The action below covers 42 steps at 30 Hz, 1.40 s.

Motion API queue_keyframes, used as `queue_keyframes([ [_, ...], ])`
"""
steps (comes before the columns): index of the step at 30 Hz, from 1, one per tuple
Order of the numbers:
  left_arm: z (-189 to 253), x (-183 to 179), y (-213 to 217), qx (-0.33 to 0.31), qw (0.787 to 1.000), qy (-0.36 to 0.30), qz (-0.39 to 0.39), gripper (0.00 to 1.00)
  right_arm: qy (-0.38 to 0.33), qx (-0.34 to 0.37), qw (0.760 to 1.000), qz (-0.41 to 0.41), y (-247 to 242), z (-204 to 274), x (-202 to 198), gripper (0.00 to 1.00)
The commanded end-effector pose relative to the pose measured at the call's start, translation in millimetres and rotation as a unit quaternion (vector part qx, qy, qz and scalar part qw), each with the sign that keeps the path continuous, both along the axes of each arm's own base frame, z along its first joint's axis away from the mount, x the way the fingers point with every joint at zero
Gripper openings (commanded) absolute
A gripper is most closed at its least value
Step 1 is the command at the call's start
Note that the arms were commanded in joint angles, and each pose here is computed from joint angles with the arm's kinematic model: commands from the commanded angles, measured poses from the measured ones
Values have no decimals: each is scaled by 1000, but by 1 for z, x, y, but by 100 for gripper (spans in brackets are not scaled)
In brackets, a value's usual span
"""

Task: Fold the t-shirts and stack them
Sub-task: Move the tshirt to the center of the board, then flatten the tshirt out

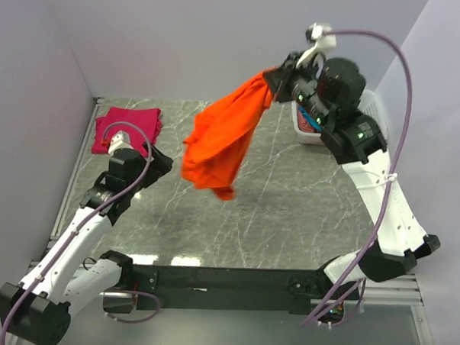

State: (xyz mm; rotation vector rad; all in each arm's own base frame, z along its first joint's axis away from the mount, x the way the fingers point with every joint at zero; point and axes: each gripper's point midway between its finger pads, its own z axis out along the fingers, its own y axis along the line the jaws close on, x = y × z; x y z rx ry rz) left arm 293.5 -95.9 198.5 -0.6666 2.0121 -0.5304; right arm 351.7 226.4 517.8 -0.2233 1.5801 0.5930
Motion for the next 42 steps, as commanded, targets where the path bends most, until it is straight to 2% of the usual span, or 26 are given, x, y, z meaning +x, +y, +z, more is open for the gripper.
queue_keyframes([
  [1, -1, -8, 13, -5, 999, 3, 39, 100, 53, -9, 998, -38, -18, -55, -5, 0],
  [2, -5, -10, 16, -2, 999, 12, 47, 99, 78, -13, 996, -49, -22, -81, -5, 4],
  [3, -9, -11, 22, 2, 998, 16, 65, 99, 136, -42, 988, -59, -30, -144, -10, 8],
  [4, -12, -13, 25, 5, 997, 23, 74, 99, 175, -50, 981, -63, -35, -179, -14, 12],
  [5, -20, -15, 29, 12, 996, 38, 84, 99, 224, -46, 970, -82, -48, -215, -15, 13],
  [6, -22, -15, 31, 15, 995, 43, 91, 99, 289, -71, 950, -95, -63, -280, -25, 14],
  [8, -33, -15, 33, 22, 993, 61, 97, 99, 346, -75, 924, -141, -93, -333, -30, 42],
  [9, -35, -13, 30, 23, 994, 63, 88, 99, 379, -97, 905, -166, -107, -364, -40, 50],
  [10, -38, -12, 22, 16, 995, 68, 70, 99, 387, -111, 894, -195, -119, -373, -43, 57],
  [12, -47, -6, 14, 14, 996, 76, 51, 99, 397, -135, 874, -245, -139, -382, -51, 62],
  [13, -50, -5, 6, 6, 996, 82, 34, 99, 396, -134, 875, -244, -139, -382, -52, 68],
  [16, -61, 4, -8, 2, 996, 88, 1, 99, 383, -115, 895, -195, -119, -377, -56, 70],
  [18, -66, 8, -20, -7, 995, 91, -30, 99, 370, -102, 913, -141, -97, -375, -60, 71],
  [19, -59, 18, -26, -14, 996, 71, -42, 99, 369, -100, 916, -122, -87, -377, -63, 71],
  [22, -66, 32, -41, -18, 995, 74, -70, 99, 375, -81, 917, -108, -77, -384, -65, 71],
  [28, -110, 61, -56, -2, 986, 143, -91, 99, 385, -67, 905, -165, -91, -391, -62, 71],
  [32, -143, 70, -73, -2, 977, 179, -117, 91, 393, -65, 901, -171, -92, -395, -63, 71],
  [35, -152, 79, -84, 34, 974, 189, -117, 85, 391, -58, 903, -167, -91, -394, -65, 71],
  [38, -182, 79, -75, 77, 965, 235, -91, 65, 394, -57, 902, -165, -91, -397, -69, 70],
  [39, -181, 84, -78, 81, 965, 234, -92, 52, 396, -58, 900, -171, -94, -399, -70, 70],
  [41, -191, 86, -81, 87, 962, 240, -94, 41, 396, -61, 898, -181, -99, -401, -71, 70],
  [42, -194, 86, -82, 89, 961, 243, -98, 13, 398, -62, 896, -185, -101, -403, -72, 70],
])
